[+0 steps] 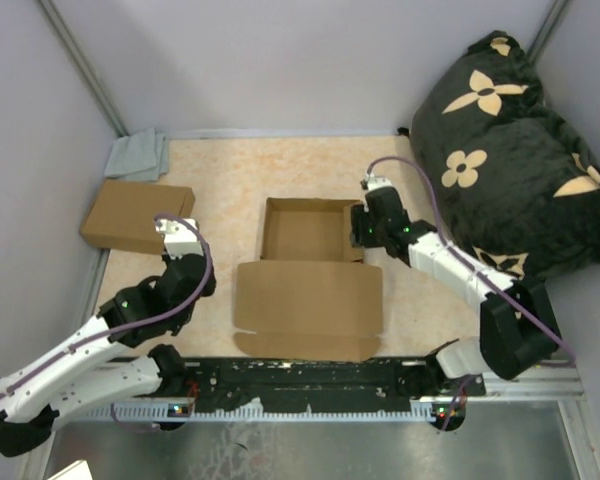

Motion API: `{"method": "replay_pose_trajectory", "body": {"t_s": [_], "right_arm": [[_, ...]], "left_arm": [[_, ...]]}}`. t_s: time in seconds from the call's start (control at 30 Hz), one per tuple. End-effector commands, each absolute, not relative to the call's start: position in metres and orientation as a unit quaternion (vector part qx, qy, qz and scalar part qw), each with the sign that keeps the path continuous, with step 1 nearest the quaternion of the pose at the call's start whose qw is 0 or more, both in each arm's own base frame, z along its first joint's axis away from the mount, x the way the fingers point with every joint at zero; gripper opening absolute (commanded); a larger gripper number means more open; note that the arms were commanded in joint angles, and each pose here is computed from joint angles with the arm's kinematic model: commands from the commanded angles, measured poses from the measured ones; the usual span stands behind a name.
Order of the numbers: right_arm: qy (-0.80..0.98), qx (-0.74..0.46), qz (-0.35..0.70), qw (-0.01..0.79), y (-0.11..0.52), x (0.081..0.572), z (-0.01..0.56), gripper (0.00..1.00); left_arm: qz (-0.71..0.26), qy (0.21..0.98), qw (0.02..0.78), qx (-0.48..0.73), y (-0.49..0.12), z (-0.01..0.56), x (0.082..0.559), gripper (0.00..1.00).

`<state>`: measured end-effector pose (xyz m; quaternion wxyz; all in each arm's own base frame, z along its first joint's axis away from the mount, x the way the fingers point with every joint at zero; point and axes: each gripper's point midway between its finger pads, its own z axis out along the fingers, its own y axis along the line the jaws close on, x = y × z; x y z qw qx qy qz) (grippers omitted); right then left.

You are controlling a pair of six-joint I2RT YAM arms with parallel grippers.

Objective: Fold the paper box

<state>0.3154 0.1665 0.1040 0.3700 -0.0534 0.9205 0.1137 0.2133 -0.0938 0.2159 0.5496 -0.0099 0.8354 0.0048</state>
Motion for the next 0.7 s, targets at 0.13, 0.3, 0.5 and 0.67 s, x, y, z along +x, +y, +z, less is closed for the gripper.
{"method": "replay_pose_trajectory", "body": {"t_s": [0.13,0.3,0.5,0.67], "right_arm": [[0.918,-0.062,0.087,0.381,0.164,0.401,0.131,0.51],[0.935,-0.062,0.070,0.343,0.163,0.404,0.099,0.48],[0.935,-0.038,0.050,0.348,0.148,0.389,0.085,0.49],[0.940,-0.044,0.060,0.333,0.152,0.383,0.071,0.48]], "left_arm": [[-0.006,0.826,0.563,-0.032,-0.082,0.219,0.208,0.44],[-0.011,0.824,0.565,-0.044,-0.078,0.221,0.206,0.44],[-0.017,0.822,0.567,-0.043,-0.078,0.222,0.204,0.44],[-0.015,0.824,0.566,-0.040,-0.078,0.221,0.205,0.44]]}}
